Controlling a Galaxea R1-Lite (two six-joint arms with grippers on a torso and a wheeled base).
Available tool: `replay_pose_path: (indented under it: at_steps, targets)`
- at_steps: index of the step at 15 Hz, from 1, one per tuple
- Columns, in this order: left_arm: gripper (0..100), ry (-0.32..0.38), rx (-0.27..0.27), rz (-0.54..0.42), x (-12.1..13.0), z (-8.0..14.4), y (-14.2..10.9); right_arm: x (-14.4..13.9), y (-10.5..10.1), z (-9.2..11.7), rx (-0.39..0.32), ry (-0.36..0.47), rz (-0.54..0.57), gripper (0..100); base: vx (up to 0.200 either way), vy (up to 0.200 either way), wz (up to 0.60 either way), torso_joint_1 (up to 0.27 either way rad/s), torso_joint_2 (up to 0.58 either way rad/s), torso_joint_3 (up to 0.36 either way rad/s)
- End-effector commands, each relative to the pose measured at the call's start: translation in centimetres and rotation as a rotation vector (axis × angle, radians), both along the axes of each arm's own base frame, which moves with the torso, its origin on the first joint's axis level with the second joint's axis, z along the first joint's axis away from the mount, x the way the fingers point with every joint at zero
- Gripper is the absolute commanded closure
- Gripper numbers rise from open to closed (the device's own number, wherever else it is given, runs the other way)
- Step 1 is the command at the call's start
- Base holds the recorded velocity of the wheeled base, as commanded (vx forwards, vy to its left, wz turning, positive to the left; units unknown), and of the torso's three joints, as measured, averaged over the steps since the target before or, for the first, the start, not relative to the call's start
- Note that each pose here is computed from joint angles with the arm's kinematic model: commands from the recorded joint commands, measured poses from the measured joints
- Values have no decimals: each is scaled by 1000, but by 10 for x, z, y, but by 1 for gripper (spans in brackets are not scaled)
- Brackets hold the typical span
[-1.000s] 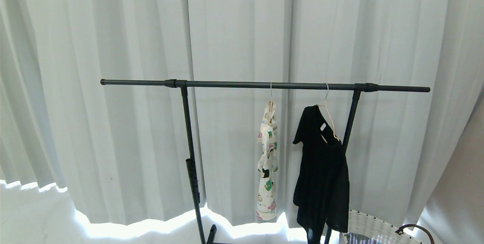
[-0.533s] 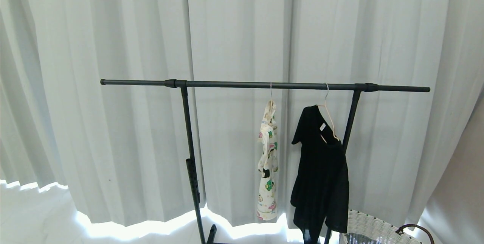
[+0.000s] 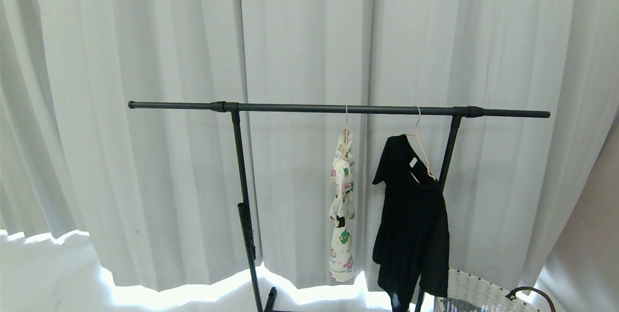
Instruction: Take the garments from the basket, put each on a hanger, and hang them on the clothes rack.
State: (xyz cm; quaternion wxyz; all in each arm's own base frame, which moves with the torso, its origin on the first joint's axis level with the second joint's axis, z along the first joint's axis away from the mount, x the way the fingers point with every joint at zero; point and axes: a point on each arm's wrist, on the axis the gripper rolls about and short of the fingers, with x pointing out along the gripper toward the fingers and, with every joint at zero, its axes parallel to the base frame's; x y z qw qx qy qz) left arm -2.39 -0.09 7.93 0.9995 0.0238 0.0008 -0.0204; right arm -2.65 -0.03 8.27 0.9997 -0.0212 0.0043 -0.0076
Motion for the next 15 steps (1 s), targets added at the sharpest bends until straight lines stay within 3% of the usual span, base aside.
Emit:
replay_pose_path:
  at_steps: [1, 2, 3, 4, 5, 6, 7, 9, 15]
  targets:
    - [0, -3, 1, -11, 0, 0, 0, 0, 2, -1, 0, 1, 81, 0, 0, 0, 0, 0, 0, 0]
    - [0, -18, 38, -6, 1, -1, 0, 1, 2, -2, -8, -1, 80, 0, 0, 0, 0, 0, 0, 0]
    - [0, -128, 67, 3, 0, 9, 0, 4, 1, -4, -46, -38, 65, 0, 0, 0, 0, 0, 0, 0]
    - [0, -154, 82, 22, 0, 12, 0, 3, 1, 0, -66, -82, 33, 0, 0, 0, 0, 0, 0, 0]
    - [0, -102, 118, 34, 1, 6, 1, 4, 1, -2, -54, -62, 28, 0, 0, 0, 0, 0, 0, 0]
    - [0, -25, 110, 34, 1, -2, 1, 4, 1, -6, -11, -16, 25, 0, 0, 0, 0, 0, 0, 0]
    - [0, -17, 24, 3, 1, -2, 0, 3, 1, -7, 49, -4, 29, 0, 0, 0, 0, 0, 0, 0]
    - [0, 24, -44, 6, 1, -5, 0, 3, 1, -7, 67, -5, 27, 0, 0, 0, 0, 0, 0, 0]
    - [0, 22, -52, 6, 1, -5, 0, 3, 1, -7, 20, -4, 35, 0, 0, 0, 0, 0, 0, 0]
